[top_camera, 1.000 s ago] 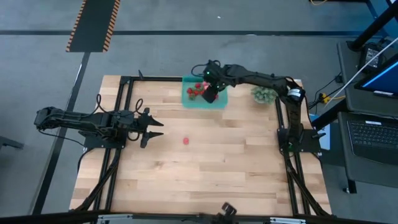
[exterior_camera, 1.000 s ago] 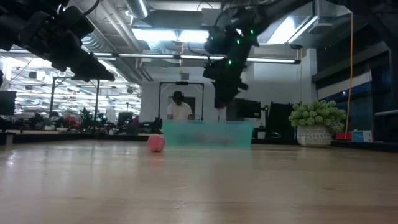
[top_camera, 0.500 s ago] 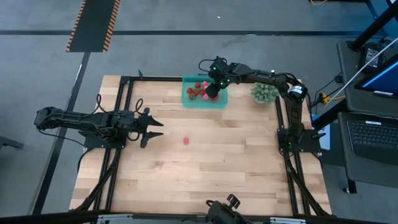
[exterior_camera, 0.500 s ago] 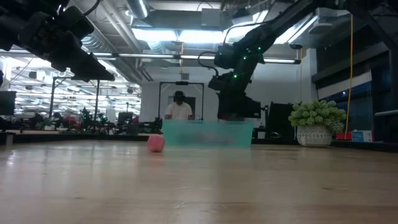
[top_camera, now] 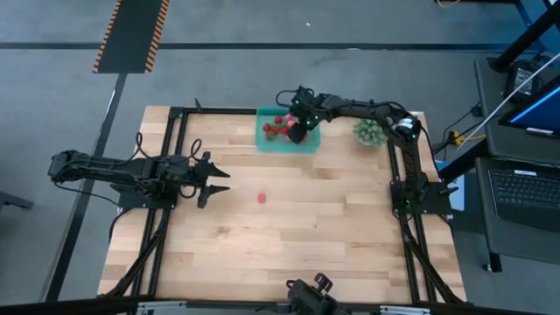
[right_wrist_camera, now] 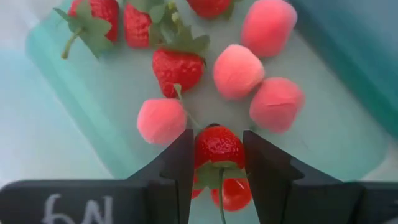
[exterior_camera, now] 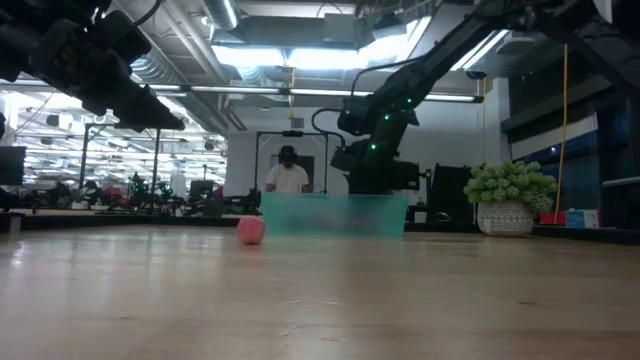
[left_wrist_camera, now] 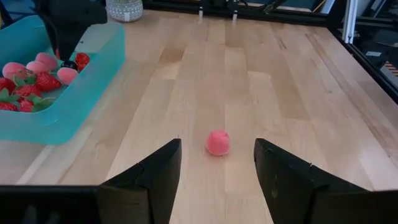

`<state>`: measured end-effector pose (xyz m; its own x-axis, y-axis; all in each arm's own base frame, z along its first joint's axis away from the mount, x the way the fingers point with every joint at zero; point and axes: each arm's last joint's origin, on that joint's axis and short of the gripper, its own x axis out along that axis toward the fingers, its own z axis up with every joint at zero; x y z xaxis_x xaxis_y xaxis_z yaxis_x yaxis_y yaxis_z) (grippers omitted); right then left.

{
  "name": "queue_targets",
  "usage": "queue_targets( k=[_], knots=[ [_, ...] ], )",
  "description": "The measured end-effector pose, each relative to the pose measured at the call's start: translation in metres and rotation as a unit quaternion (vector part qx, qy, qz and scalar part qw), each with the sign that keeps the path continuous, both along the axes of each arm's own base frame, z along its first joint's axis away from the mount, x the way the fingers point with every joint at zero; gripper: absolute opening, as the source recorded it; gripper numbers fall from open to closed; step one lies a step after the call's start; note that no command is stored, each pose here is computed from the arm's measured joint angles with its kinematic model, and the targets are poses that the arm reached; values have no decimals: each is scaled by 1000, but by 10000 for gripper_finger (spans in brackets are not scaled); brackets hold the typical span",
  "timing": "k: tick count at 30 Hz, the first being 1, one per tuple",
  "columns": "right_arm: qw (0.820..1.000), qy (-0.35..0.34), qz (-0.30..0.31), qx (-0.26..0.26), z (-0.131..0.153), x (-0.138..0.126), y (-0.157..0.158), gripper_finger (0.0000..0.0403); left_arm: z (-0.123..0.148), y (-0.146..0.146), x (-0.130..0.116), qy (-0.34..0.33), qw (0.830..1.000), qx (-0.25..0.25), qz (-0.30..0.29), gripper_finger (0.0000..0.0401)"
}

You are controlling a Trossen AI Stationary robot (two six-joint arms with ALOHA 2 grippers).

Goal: Pick and placing Produce into tupperware
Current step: Put the strawberry into the blue basket, then put the apricot into the blue basket

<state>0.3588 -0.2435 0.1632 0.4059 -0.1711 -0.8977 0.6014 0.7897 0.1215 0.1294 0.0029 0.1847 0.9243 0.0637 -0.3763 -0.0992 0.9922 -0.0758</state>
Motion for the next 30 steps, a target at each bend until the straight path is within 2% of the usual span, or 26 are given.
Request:
queue_targets(
  k=[4,13,19,23,27,30],
  knots=[
    [1000,6,5,1,-2,0,0,126,0,0,0,2,1000,0,0,195],
    [1000,4,2,2,-2,0,0,179,-1,0,0,5,1000,1,0,195],
    [1000,-1,-3,2,2,1,-1,189,-1,0,0,4,1000,1,0,195],
    [1000,1,-23,15,27,6,-4,190,-1,0,0,4,1000,1,0,195],
    [998,4,-52,36,70,11,-3,190,-1,0,0,5,1000,1,0,195],
    [998,12,-42,38,104,14,7,190,-1,0,0,4,1000,1,0,195]
  ],
)
